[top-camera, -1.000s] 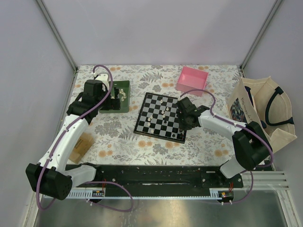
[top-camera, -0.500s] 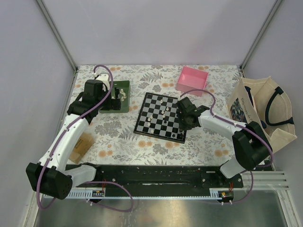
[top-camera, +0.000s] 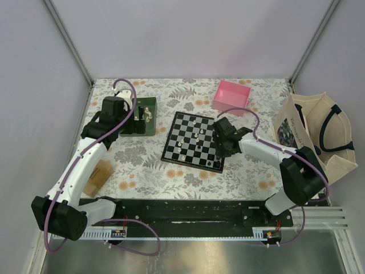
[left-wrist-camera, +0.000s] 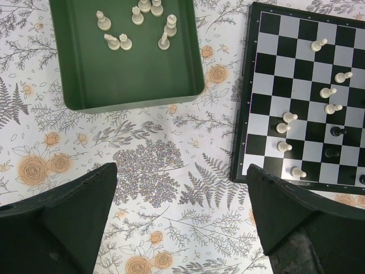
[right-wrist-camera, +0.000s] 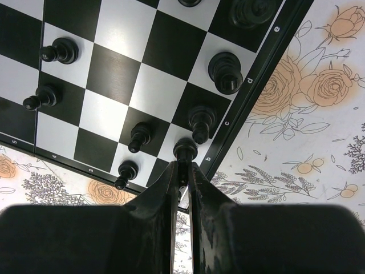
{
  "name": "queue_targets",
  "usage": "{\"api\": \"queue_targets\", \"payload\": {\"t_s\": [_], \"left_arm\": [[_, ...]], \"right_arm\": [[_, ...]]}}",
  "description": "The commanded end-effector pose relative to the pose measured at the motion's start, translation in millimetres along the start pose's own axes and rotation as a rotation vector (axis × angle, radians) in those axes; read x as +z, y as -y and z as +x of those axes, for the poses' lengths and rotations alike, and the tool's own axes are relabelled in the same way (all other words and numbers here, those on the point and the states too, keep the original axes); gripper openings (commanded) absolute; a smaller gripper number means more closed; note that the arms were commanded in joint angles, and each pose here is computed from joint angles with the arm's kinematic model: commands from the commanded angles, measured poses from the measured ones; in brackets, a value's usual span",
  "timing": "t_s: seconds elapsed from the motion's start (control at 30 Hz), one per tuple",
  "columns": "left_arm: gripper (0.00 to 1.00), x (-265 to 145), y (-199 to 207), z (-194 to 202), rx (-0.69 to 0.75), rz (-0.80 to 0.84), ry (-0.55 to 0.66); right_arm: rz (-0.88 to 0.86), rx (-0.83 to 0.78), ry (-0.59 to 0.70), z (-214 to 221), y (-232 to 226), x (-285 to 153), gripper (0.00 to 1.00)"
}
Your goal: Set up the chess pieces on the board
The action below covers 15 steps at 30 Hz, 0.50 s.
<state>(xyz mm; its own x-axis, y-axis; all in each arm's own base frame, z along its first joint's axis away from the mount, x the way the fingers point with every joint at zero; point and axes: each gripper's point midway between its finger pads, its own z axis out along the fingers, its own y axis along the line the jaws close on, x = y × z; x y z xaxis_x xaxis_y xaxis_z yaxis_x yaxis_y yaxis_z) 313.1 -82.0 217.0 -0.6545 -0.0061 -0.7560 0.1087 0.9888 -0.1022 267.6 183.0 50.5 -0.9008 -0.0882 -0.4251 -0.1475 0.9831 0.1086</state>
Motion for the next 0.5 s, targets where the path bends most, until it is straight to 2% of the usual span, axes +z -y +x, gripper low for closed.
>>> {"api": "queue_targets", "payload": {"t_s": [0.0, 0.47], "left_arm": [[0.99, -2.2, 6.4, -12.2, 0.010, 0.030, 0.034], [0.99, -2.7, 6.3, -12.0, 0.010, 0.030, 0.034]], "right_arm": [[0.030, -0.005, 0.001, -5.6, 4.9, -5.1, 0.01], [0.034, 0.001, 0.021, -11.5, 3.8, -0.4, 0.04]]}}
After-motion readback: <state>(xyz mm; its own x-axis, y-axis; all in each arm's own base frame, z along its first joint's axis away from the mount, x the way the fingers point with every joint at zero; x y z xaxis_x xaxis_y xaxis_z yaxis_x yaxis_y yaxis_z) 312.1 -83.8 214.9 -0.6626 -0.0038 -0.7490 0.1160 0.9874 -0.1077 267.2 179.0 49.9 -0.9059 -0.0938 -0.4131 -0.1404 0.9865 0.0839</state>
